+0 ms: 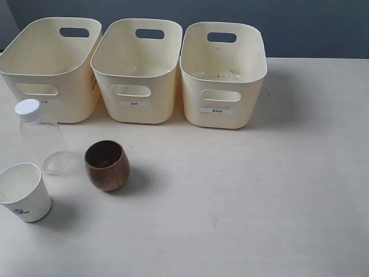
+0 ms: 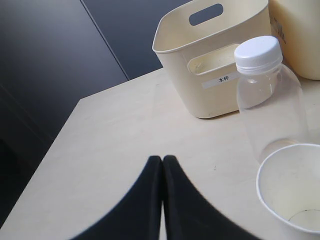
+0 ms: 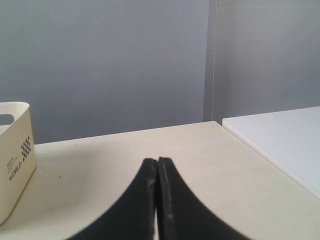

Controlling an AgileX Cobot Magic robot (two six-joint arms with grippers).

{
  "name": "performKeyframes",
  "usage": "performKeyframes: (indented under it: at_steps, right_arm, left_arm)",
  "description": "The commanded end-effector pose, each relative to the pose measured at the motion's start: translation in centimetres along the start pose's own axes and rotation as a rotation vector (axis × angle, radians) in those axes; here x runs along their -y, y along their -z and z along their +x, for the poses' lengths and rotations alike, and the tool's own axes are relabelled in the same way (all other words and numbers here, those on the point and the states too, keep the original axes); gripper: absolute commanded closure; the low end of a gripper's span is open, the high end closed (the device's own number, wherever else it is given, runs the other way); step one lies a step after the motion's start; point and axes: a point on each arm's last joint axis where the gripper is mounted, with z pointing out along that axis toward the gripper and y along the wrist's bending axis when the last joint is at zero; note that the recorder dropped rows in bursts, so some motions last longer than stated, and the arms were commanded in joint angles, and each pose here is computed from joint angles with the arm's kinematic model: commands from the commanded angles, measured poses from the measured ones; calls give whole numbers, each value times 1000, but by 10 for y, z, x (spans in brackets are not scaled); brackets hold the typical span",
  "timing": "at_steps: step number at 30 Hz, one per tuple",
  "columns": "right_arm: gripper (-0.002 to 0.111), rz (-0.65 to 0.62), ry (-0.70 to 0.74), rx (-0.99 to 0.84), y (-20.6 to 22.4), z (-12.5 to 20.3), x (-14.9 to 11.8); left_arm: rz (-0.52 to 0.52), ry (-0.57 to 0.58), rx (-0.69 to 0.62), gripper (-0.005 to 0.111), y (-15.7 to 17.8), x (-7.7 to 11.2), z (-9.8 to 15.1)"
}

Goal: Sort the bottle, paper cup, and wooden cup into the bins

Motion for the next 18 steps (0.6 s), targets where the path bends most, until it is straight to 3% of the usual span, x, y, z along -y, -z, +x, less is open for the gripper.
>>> performKeyframes:
  at_steps: [1,6,10,18]
  right_arm:
    - [109,5,1,16,0,-1,0]
    - [109,4,-11,65,0,-5,0]
    - [109,-4,-203,138,1,-12,1]
    - [109,-10,-438,155,1,-13,2]
  left_arm:
    - [5,2,9,107,0,1,0]
    - [5,2,9,107,0,1,0]
    - [5,2,9,107,0,1,0]
    - [5,2,9,107,0,1,0]
